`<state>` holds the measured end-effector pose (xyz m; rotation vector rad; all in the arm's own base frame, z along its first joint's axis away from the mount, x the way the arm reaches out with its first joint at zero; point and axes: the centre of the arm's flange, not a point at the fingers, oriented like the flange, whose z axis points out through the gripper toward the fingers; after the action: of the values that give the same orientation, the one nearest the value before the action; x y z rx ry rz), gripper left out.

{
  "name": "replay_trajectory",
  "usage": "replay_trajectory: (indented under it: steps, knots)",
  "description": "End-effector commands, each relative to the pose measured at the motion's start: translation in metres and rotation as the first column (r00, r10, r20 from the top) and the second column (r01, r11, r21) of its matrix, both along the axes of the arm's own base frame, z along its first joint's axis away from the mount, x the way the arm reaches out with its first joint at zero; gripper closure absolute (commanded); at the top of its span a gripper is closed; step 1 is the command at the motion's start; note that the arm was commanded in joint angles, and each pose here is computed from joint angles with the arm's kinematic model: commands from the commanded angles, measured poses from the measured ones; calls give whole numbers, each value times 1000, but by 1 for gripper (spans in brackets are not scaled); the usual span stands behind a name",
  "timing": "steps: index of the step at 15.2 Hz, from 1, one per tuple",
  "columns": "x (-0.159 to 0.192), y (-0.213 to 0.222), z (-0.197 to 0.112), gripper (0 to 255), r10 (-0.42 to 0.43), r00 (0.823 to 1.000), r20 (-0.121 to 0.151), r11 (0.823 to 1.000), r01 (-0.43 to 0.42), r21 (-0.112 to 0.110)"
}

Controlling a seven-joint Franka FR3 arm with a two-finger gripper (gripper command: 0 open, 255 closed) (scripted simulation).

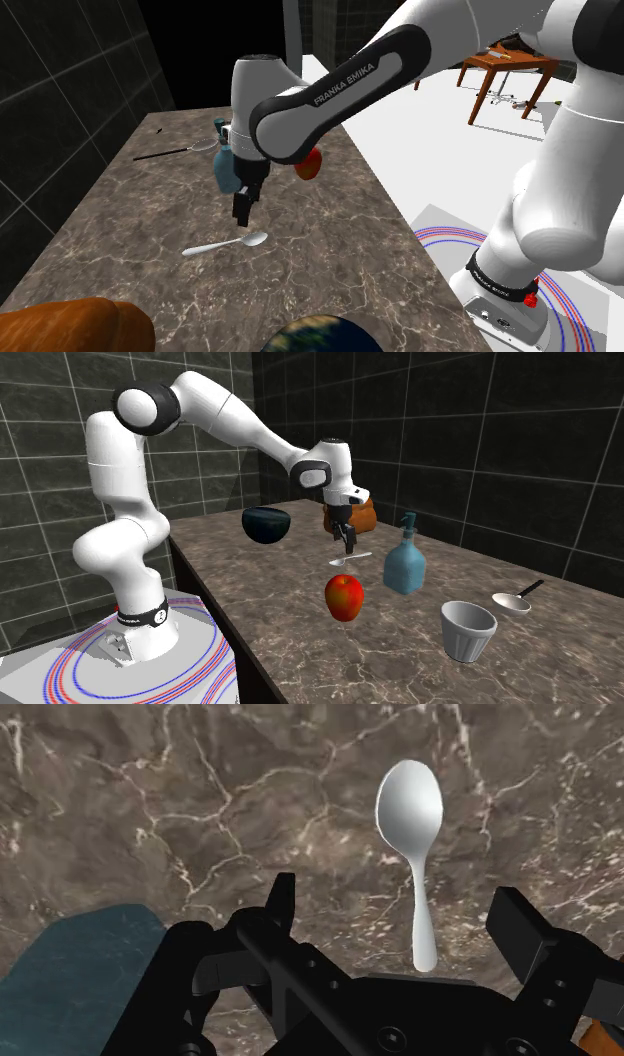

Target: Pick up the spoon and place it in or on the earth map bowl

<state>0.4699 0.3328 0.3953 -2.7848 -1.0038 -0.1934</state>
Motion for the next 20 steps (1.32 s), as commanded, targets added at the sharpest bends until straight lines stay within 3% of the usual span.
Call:
replay_trajectory:
  steps: [1, 5, 13, 20]
  knots:
    - [7, 27, -9, 0, 31, 999, 11, 999, -31, 11]
    - [16, 69, -24, 0, 87, 996, 32, 996, -88, 28]
    - [19, 78, -62, 0, 87, 996, 32, 996, -88, 28]
    - [19, 78, -62, 0, 87, 996, 32, 996, -88, 28]
